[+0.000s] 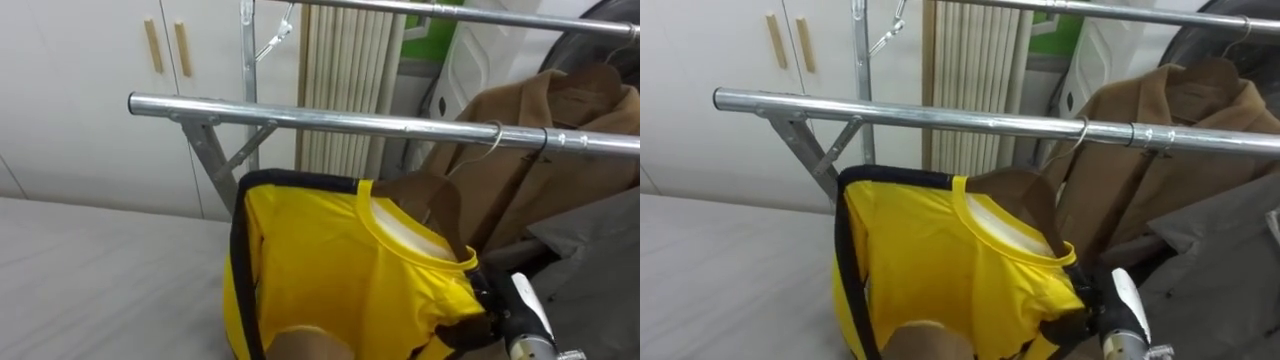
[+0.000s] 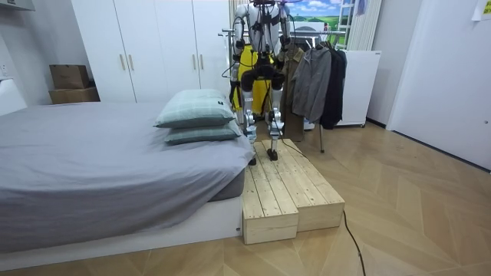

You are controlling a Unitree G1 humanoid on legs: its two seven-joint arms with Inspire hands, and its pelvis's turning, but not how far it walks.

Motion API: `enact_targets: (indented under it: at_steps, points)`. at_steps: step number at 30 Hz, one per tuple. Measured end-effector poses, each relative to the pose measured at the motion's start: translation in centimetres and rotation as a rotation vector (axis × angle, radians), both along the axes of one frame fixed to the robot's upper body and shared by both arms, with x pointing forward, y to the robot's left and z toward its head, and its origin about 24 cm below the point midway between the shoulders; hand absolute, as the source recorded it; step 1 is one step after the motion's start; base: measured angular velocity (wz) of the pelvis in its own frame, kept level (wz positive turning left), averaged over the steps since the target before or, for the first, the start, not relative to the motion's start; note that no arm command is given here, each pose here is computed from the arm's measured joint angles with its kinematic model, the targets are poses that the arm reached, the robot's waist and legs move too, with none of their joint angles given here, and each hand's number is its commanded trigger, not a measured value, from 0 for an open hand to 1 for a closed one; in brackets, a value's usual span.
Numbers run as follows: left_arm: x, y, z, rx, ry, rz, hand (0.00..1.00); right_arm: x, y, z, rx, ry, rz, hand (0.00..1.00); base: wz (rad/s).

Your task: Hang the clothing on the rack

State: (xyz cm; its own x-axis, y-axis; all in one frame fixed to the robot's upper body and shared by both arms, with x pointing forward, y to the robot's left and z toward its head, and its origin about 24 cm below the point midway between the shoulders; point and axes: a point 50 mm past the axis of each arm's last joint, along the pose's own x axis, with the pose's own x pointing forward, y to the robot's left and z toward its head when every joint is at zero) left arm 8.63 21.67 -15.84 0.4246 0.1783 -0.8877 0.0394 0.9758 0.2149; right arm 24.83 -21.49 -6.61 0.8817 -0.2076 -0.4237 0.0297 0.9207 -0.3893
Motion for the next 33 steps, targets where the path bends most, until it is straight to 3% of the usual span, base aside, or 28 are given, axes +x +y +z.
enact_targets:
  at_steps: [5, 14, 33]
  points:
    - [-0.1, -0.1, 0.0, 0.002, 0.003, -0.005, 0.00, -0.9, -0.4, -0.1, 0.347, -0.054, -0.177, 0.00, -0.04]
    - [0.0, -0.2, 0.0, 0.005, -0.011, -0.018, 0.00, -1.9, -0.7, 0.1, 0.724, -0.137, -0.300, 0.00, -0.02]
    - [0.0, -0.3, 0.0, -0.005, -0.029, -0.021, 0.00, -1.7, -0.5, 0.8, 0.851, -0.191, -0.289, 0.00, -0.02]
